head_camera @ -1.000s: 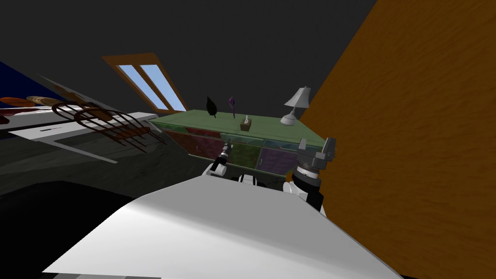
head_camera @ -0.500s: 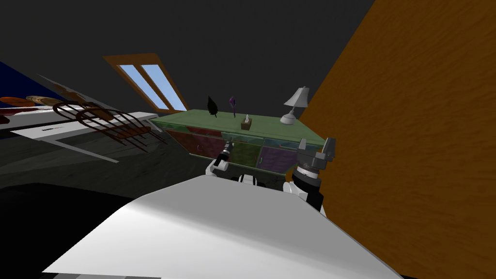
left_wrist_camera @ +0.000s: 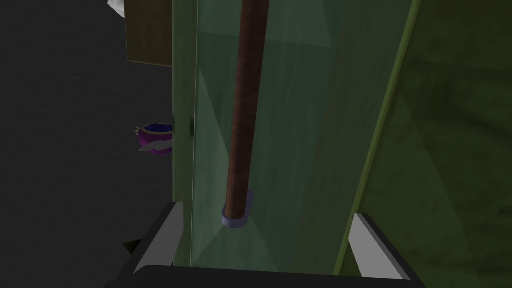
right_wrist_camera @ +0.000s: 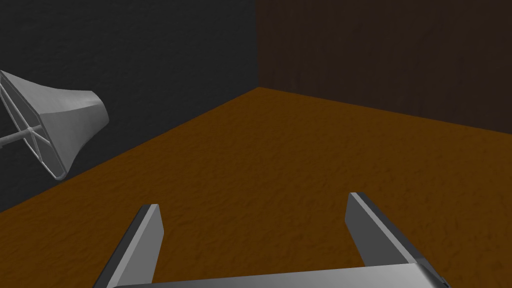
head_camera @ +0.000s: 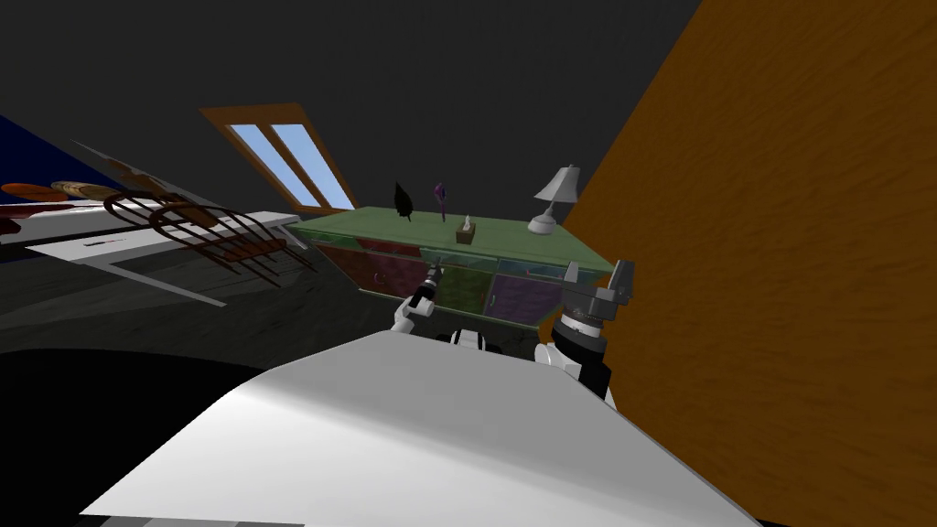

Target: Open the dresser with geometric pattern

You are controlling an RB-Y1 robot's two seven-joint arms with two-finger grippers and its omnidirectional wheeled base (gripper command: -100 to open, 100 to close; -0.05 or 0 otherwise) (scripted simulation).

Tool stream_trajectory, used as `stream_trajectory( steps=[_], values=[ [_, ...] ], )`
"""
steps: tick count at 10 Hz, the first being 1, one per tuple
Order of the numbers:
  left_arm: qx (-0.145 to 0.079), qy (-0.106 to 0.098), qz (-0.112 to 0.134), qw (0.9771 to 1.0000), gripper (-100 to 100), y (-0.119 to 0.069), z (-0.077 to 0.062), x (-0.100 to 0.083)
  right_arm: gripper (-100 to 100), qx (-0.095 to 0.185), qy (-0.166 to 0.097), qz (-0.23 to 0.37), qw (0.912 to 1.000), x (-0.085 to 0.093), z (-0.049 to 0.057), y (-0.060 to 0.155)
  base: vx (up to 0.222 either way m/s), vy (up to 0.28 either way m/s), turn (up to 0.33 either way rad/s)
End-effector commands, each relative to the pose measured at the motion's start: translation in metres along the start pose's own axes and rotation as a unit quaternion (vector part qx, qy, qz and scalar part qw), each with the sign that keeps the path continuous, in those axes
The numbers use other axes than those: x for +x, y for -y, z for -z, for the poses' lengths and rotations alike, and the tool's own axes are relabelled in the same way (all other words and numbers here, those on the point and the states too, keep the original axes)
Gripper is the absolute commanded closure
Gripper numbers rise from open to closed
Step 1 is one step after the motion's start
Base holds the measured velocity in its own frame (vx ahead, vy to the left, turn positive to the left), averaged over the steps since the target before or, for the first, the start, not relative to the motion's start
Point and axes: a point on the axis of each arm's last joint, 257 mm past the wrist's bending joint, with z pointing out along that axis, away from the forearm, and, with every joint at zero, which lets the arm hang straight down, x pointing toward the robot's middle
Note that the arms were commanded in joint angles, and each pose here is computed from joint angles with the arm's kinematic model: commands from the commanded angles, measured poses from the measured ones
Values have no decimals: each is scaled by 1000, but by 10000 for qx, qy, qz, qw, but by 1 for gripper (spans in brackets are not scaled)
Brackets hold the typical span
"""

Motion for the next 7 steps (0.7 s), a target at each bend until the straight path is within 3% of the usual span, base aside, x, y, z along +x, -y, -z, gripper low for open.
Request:
stream_trajectory(
  steps=[1,3,4,5,6,7],
  values=[
    [103,16,-3,9999,-100,6,-22,-4,0,-1,0,0,10000,0,0,0,-88,4,-11],
    [-55,23,-10,10000,-100,-9,-24,-5,0,0,0,0,10000,0,0,0,-31,-2,0],
    [98,78,1,9999,-100,3,-36,-11,0,0,0,0,10000,0,0,0,-80,-3,-16],
    [104,47,-2,9999,-100,5,-45,-8,0,-1,0,0,10000,0,0,0,-89,4,-11],
    [57,25,-7,10000,-100,1,-51,-5,0,0,0,0,10000,0,0,0,-41,4,-1],
    [-52,46,-11,10000,-100,-9,-49,-7,0,0,0,0,10000,0,0,0,-8,0,1]
  ],
)
